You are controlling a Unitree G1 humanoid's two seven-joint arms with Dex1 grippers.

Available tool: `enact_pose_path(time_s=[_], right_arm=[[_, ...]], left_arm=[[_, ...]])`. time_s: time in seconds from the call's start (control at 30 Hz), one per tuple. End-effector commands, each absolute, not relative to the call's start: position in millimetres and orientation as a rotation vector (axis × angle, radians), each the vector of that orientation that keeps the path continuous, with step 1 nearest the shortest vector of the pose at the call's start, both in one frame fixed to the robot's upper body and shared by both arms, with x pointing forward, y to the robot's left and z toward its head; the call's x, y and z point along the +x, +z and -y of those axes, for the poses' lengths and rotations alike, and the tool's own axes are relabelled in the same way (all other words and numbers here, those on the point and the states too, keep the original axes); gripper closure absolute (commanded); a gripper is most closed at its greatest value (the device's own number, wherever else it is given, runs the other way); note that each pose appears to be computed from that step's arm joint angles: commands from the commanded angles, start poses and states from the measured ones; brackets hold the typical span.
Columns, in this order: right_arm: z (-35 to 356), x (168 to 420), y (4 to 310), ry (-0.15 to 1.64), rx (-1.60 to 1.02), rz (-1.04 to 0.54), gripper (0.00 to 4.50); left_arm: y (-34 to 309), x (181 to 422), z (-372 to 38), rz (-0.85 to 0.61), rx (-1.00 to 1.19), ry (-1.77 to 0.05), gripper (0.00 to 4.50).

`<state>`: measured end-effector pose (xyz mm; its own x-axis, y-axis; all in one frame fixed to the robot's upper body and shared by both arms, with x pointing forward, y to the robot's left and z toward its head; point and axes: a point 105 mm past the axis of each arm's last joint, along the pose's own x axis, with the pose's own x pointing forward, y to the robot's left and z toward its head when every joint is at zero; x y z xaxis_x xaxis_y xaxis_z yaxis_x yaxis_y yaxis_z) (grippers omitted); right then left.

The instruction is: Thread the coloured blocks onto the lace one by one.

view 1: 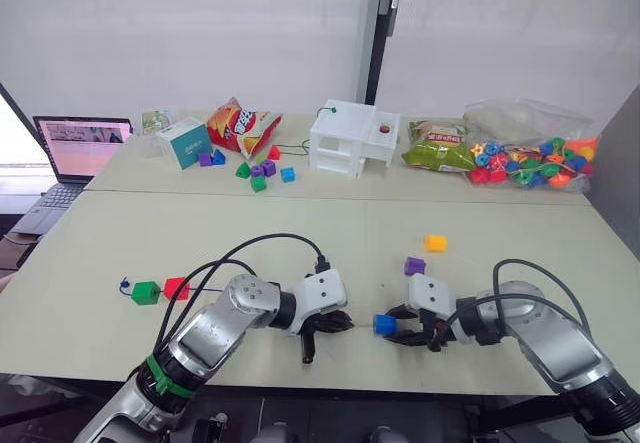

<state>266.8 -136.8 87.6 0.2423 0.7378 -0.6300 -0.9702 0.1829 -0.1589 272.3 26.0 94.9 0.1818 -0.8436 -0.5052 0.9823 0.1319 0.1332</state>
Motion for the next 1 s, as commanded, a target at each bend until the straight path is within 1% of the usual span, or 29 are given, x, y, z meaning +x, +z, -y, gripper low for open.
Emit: enact_pose_path(time_s=[0.03, 0.27, 0.57, 0.7, 0.83, 1.0], right_arm=[[138, 258, 73, 1.286, -0.590, -0.542, 3.22], [140, 257, 72, 1.279, -0.590, -0.550, 3.22], [141, 259, 72, 1.263, -0.592, -0.549, 3.22], [142, 259, 72, 1.261, -0.593, -0.549, 3.22], [143, 258, 71, 1.260, -0.595, -0.554, 3.22], [143, 258, 69, 1.257, -0.596, -0.560, 3.22]], left_arm=[[107, 266, -7, -0.270, 0.482, -1.415, 4.50], [111, 262, 5, -0.235, 0.460, -1.452, 4.50], [117, 251, 14, -0.211, 0.431, -1.539, 4.50], [115, 254, 10, -0.234, 0.439, -1.526, 4.50], [113, 258, -8, -0.269, 0.461, -1.490, 4.50], [115, 255, -19, -0.292, 0.462, -1.481, 4.50]])
